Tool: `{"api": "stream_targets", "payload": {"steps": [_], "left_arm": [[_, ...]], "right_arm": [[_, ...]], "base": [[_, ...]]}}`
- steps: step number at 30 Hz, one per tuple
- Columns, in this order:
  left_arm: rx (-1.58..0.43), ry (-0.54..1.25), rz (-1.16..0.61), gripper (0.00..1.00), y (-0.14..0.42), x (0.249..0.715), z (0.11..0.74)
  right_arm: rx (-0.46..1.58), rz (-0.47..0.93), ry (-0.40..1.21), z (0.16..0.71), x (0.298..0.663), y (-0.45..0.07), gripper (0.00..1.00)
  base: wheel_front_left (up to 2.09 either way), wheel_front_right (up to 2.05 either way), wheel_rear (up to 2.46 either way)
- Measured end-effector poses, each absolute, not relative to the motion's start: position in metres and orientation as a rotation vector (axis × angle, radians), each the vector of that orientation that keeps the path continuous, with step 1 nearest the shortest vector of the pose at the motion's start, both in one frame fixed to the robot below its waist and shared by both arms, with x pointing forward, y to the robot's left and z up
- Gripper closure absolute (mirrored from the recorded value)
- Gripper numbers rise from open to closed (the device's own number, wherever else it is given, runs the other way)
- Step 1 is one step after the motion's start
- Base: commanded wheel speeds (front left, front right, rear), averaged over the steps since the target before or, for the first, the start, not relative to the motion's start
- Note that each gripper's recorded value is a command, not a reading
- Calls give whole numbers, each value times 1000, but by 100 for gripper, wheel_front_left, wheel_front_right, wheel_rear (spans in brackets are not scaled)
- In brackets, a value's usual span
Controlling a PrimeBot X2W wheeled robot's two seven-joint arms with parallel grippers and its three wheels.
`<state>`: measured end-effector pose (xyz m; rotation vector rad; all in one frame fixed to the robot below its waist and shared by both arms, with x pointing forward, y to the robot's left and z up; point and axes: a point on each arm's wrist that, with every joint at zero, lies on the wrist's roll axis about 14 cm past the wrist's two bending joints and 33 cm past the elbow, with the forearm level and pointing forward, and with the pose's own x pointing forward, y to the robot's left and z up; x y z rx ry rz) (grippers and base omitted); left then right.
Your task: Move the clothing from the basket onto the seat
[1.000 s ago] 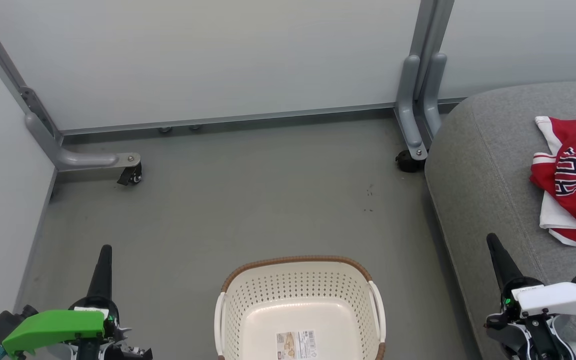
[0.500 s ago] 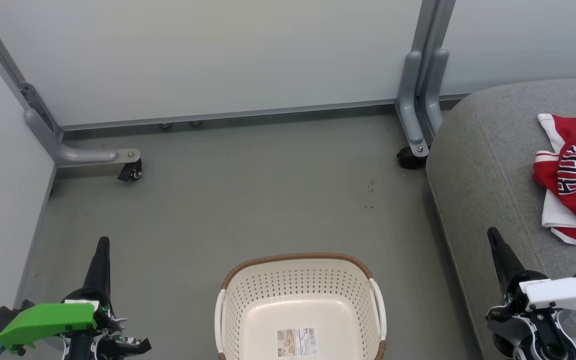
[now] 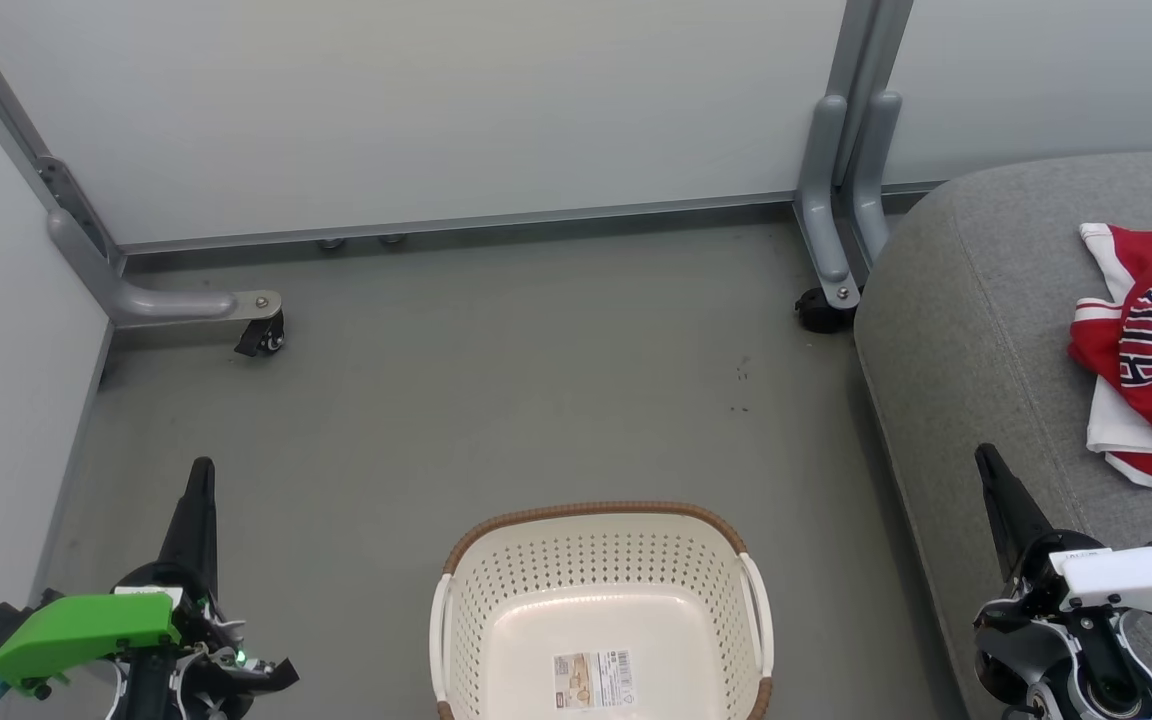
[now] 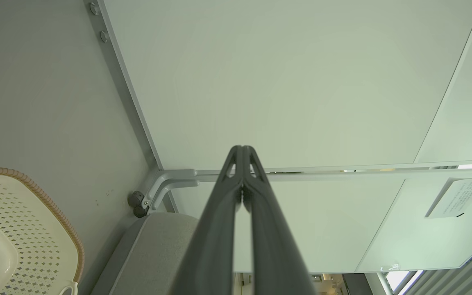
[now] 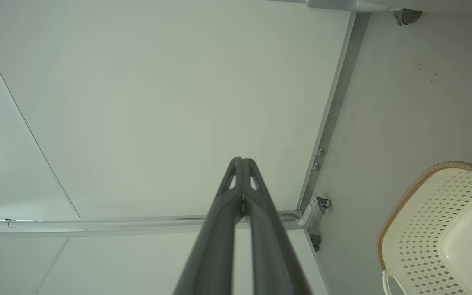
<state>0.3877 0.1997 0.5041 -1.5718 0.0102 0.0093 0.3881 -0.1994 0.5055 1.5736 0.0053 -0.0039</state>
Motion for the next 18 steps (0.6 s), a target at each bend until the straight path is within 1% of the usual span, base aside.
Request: {"api": "stream_targets", "payload": {"steps": [18], "left_arm": [[-1576,10,9,100,200,388,504]], "right_arm": [[1576,-4,6,505,388,-199,100]], "base": [[0,0,0]]}}
